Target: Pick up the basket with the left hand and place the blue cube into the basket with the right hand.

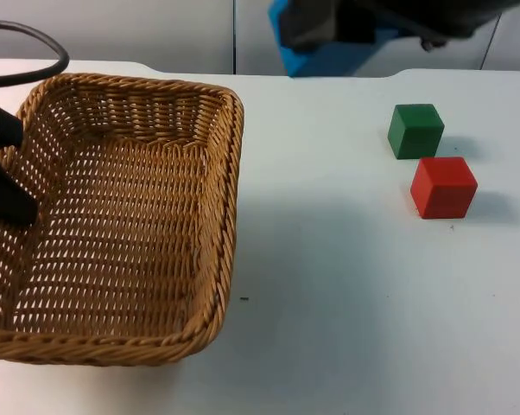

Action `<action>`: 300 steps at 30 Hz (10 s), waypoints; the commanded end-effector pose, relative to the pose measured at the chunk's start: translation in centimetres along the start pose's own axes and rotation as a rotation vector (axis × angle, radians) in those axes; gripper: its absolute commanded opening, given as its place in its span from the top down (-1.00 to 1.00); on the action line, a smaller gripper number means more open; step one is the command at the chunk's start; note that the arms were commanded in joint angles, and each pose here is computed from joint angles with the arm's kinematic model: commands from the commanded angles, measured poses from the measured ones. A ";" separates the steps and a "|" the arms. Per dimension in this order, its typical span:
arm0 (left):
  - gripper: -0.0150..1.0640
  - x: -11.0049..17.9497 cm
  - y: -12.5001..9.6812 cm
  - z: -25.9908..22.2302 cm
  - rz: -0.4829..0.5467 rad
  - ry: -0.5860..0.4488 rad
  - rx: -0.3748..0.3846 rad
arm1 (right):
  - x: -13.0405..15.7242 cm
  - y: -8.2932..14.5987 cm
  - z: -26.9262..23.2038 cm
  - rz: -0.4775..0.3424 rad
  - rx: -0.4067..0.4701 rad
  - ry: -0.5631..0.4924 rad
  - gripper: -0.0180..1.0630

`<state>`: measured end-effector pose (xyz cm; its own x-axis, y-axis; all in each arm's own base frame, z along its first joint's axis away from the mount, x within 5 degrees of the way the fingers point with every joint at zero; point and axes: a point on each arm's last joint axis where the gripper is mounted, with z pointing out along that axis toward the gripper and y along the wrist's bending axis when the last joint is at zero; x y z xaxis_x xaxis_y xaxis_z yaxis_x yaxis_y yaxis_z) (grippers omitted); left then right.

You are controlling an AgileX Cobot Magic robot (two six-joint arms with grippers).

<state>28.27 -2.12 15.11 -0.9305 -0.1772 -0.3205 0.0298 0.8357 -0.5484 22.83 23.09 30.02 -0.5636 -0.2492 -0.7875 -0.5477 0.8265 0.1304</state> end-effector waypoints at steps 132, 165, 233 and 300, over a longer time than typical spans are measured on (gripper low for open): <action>0.97 -3.6 0.7 8.5 -0.056 -0.101 0.036 | 16.9 -7.5 -22.1 -0.135 -0.013 -0.235 -0.54; -0.31 -3.2 0.6 8.8 0.031 -0.051 0.059 | 16.8 -7.5 -22.1 -0.138 -0.011 -0.239 -0.54; -0.31 22.2 -6.8 -22.6 0.399 -0.777 -0.464 | 16.6 -7.2 -22.2 -0.171 -0.039 -0.273 -0.54; -0.82 22.4 -5.9 -21.7 0.368 -0.697 -0.510 | 20.5 -7.8 -24.8 -0.279 -0.135 -0.159 -0.55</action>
<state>-0.66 0.28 28.00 -0.4632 0.0104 -0.8862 -0.0346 0.9990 0.0298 0.34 -1.17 27.85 -0.3110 -0.3564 -0.8811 -0.7261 0.6872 -0.0216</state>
